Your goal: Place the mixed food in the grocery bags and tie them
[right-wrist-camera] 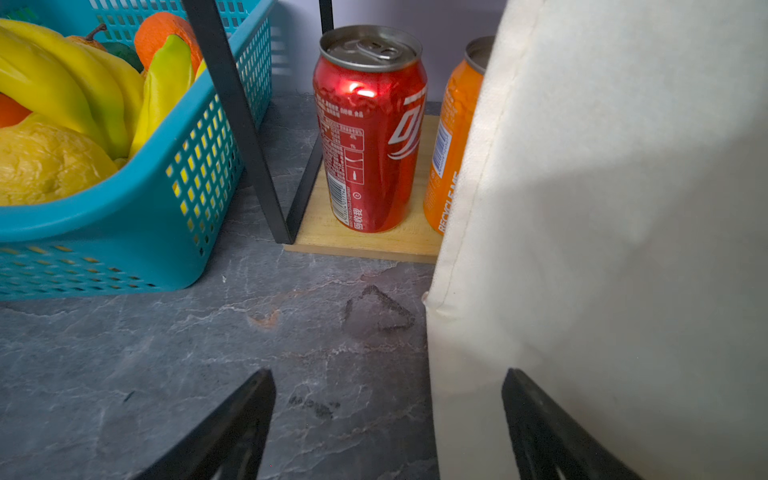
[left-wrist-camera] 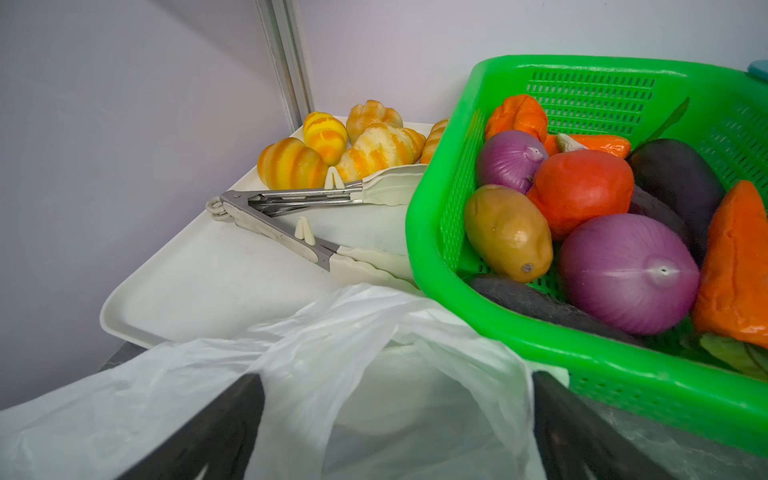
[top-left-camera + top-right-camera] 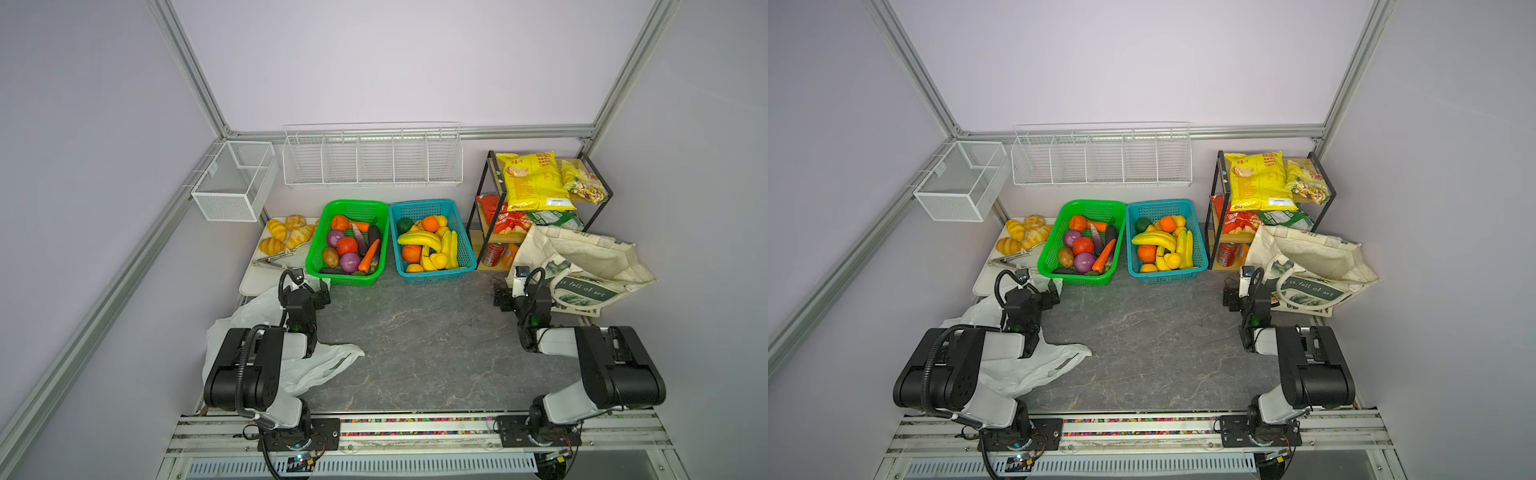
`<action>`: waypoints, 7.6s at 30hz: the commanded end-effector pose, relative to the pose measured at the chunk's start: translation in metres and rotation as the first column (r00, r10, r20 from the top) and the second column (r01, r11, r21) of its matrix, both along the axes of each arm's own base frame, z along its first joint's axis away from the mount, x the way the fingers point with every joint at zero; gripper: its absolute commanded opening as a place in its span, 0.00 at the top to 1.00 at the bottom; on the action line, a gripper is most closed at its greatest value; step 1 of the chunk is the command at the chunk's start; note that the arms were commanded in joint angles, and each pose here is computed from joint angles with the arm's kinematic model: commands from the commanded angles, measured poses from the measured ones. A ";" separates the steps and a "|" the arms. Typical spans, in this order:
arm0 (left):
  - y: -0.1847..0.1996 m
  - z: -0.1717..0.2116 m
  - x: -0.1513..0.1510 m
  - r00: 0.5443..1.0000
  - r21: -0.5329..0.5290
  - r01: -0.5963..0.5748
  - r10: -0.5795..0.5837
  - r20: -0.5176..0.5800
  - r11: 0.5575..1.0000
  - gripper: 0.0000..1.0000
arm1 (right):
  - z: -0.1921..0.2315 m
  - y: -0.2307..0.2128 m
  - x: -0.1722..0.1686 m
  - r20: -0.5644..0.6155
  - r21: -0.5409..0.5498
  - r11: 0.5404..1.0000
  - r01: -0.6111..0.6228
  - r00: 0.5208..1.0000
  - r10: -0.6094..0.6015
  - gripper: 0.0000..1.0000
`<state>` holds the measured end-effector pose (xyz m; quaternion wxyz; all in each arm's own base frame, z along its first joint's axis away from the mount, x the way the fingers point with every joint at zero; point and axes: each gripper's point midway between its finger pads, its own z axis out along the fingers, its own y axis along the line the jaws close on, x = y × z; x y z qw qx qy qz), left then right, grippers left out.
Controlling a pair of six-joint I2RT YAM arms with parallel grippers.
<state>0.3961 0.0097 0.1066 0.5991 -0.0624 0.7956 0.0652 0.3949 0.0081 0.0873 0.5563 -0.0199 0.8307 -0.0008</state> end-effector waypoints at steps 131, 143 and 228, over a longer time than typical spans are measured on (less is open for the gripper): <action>-0.312 0.157 -0.053 0.533 -0.696 0.590 -0.845 -0.045 0.409 1.00 | 0.190 -0.034 0.002 0.017 0.724 0.669 0.171 0.964 -0.264 0.10; -0.309 0.160 -0.057 0.527 -0.668 0.620 -0.849 -0.033 0.411 1.00 | 0.189 -0.053 0.076 0.035 0.810 0.562 0.164 0.944 -0.327 0.17; -0.315 0.137 -0.040 0.550 -0.683 0.587 -0.833 -0.058 0.435 1.00 | 0.326 0.260 -0.182 0.124 0.565 0.310 -0.765 0.451 0.884 0.94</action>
